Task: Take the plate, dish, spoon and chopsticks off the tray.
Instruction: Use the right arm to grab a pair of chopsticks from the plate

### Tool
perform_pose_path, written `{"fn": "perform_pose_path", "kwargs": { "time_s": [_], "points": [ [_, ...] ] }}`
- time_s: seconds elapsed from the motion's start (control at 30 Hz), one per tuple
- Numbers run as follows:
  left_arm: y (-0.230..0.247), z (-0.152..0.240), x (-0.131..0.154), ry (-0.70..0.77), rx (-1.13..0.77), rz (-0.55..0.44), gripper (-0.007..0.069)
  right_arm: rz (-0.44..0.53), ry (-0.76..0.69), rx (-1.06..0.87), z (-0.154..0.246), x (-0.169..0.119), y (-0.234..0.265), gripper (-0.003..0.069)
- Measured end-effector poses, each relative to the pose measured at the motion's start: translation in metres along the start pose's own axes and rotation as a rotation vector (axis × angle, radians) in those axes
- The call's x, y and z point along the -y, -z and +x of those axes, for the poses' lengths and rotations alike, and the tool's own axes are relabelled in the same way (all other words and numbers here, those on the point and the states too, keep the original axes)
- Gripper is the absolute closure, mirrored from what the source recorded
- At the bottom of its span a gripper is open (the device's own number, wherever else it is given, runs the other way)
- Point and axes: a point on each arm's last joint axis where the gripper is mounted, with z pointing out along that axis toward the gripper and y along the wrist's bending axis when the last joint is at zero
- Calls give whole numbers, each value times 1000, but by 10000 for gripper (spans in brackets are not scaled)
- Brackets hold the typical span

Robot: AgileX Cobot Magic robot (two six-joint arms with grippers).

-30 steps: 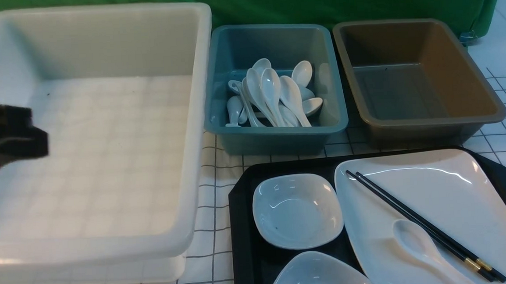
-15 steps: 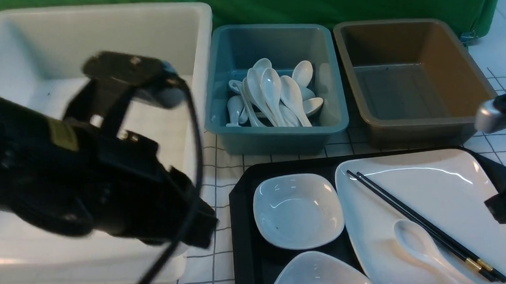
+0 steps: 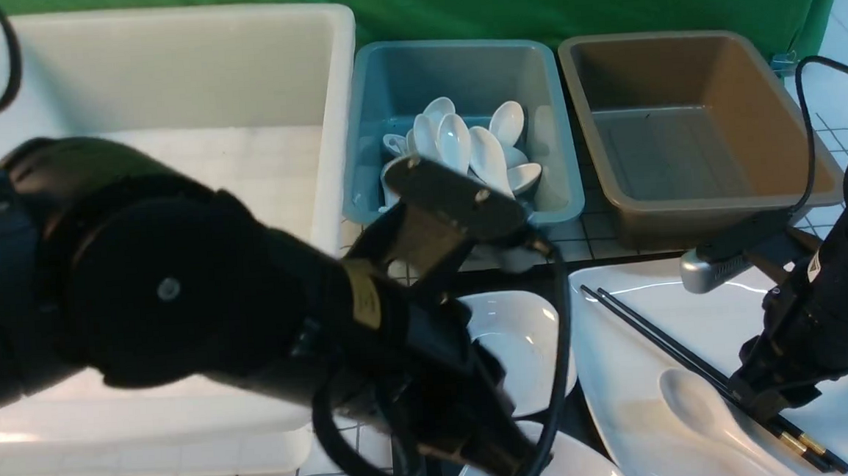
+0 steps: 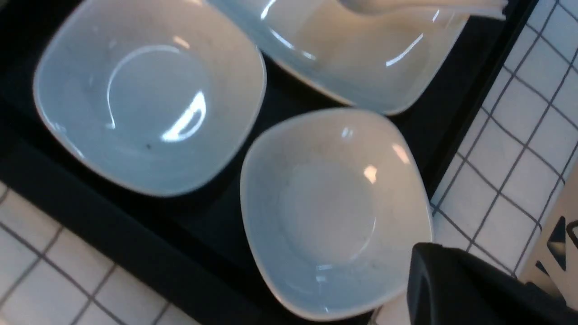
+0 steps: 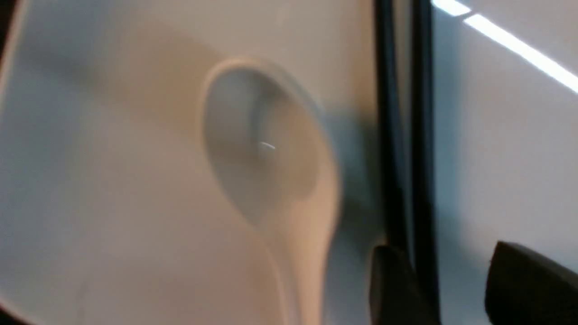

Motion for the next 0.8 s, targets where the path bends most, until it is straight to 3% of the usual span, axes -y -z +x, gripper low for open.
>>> {"fn": "perform_pose_path", "kwargs": {
  "time_s": [0.17, 0.47, 0.67, 0.8],
  "points": [
    [0, -16, -2, -32, 110, -24, 629, 8, -18, -6, -3, 1, -9, 345],
    [-14, -15, -5, -22, 78, -37, 629, -14, -58, -32, -3, -1, -14, 342],
    [-17, -15, -5, -19, 69, -37, 627, -17, -58, -45, -4, -1, -20, 267],
    [-17, -15, -5, -19, 70, -37, 627, -22, -59, -64, -5, 0, -28, 268]
  ]
}}
